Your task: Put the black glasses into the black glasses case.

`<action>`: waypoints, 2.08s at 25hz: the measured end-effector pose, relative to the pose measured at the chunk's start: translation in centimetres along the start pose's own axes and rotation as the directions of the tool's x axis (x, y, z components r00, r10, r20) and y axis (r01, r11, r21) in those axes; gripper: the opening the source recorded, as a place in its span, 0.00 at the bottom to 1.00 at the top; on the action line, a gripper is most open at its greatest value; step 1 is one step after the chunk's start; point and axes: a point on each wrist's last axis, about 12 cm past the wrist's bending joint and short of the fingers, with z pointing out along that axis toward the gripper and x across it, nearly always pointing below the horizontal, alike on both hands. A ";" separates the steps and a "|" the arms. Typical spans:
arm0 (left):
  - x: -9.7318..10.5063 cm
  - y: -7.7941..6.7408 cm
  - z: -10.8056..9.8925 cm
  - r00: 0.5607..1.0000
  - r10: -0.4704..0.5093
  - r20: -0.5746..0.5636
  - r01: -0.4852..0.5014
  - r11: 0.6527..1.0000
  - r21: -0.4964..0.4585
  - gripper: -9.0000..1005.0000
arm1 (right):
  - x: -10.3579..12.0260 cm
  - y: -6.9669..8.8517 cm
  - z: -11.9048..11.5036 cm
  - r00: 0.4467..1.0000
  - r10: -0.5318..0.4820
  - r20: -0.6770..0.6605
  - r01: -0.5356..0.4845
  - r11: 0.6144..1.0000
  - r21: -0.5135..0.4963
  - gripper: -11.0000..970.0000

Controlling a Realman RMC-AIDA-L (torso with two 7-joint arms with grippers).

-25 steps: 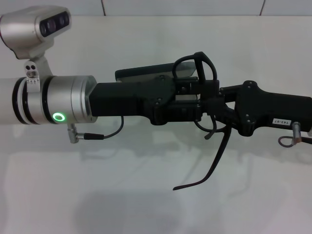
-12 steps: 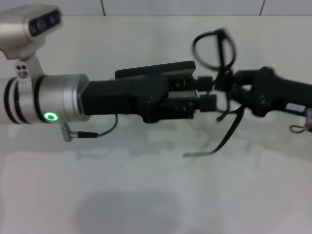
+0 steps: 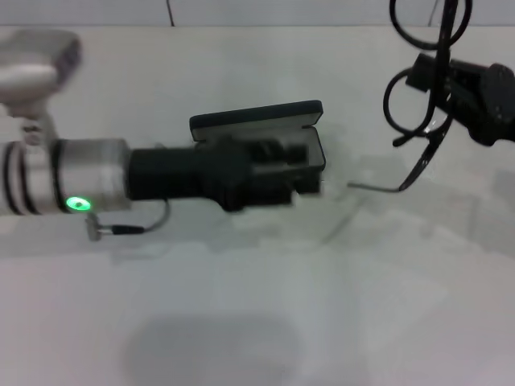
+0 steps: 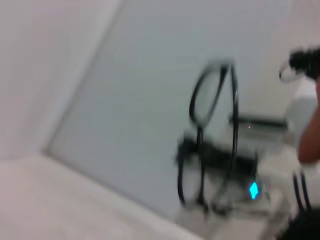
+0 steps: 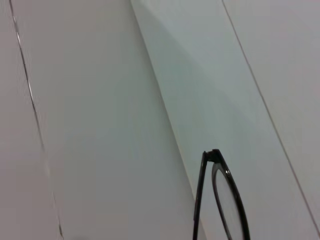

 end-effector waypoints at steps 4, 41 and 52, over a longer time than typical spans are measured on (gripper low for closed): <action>0.5 -0.3 2.7 0.993 0.012 -0.120 -0.002 0.997 0.078 0.63 | -0.2 -0.1 0.6 0.998 -0.016 0.053 0.016 1.000 0.004 0.13; -2.0 -2.3 5.5 0.997 0.060 0.037 -0.069 0.952 0.298 0.62 | 4.5 1.6 3.7 0.967 -0.048 -0.252 0.001 0.983 -0.186 0.14; -1.9 -2.3 5.5 0.998 0.054 0.032 -0.061 0.953 0.298 0.62 | 4.1 1.0 2.5 0.974 -0.045 -0.224 0.017 0.992 -0.127 0.14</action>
